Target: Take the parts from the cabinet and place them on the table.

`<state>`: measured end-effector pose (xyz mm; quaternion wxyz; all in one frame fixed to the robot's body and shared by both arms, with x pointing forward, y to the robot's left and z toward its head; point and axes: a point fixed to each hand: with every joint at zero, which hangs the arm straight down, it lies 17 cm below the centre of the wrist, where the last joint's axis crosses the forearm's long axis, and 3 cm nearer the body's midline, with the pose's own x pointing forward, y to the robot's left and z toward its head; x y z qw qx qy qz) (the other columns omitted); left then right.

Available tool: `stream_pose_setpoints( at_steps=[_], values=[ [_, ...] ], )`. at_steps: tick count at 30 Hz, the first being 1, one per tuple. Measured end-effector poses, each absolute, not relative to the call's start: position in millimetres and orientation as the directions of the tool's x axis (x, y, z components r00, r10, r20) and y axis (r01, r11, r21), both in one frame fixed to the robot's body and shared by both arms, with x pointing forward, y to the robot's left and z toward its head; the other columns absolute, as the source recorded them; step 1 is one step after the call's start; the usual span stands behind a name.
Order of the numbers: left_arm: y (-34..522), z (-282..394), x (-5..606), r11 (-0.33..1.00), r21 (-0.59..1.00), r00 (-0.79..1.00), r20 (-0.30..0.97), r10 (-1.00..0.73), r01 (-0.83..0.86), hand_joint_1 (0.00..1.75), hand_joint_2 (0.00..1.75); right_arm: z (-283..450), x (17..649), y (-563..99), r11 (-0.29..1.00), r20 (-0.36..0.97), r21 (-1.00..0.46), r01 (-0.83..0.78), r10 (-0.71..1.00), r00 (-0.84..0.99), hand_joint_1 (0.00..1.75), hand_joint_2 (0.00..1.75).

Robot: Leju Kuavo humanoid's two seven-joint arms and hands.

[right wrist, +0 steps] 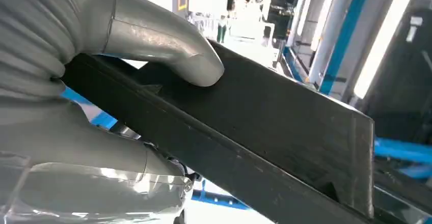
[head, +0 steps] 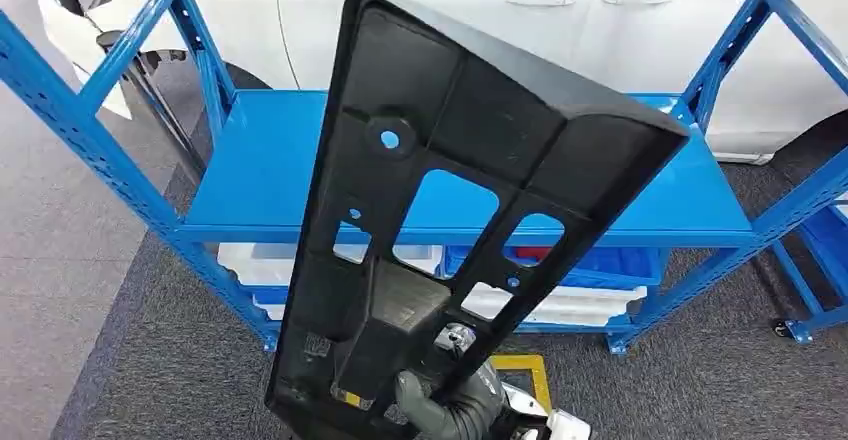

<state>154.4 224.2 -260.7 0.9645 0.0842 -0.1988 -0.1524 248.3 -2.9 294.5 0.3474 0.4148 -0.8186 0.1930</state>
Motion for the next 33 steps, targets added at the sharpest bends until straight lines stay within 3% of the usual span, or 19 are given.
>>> stream_pose_setpoints(
  at_steps=[33],
  values=[
    [211.0, -262.5, 143.7, 0.939, 0.185, 0.876, 0.343, -0.338, 0.290, 0.00, 1.75, 271.5, 254.0, -10.6, 0.622, 0.768, 0.024, -0.783, -0.513, -0.383, 1.75, 1.75]
  ],
)
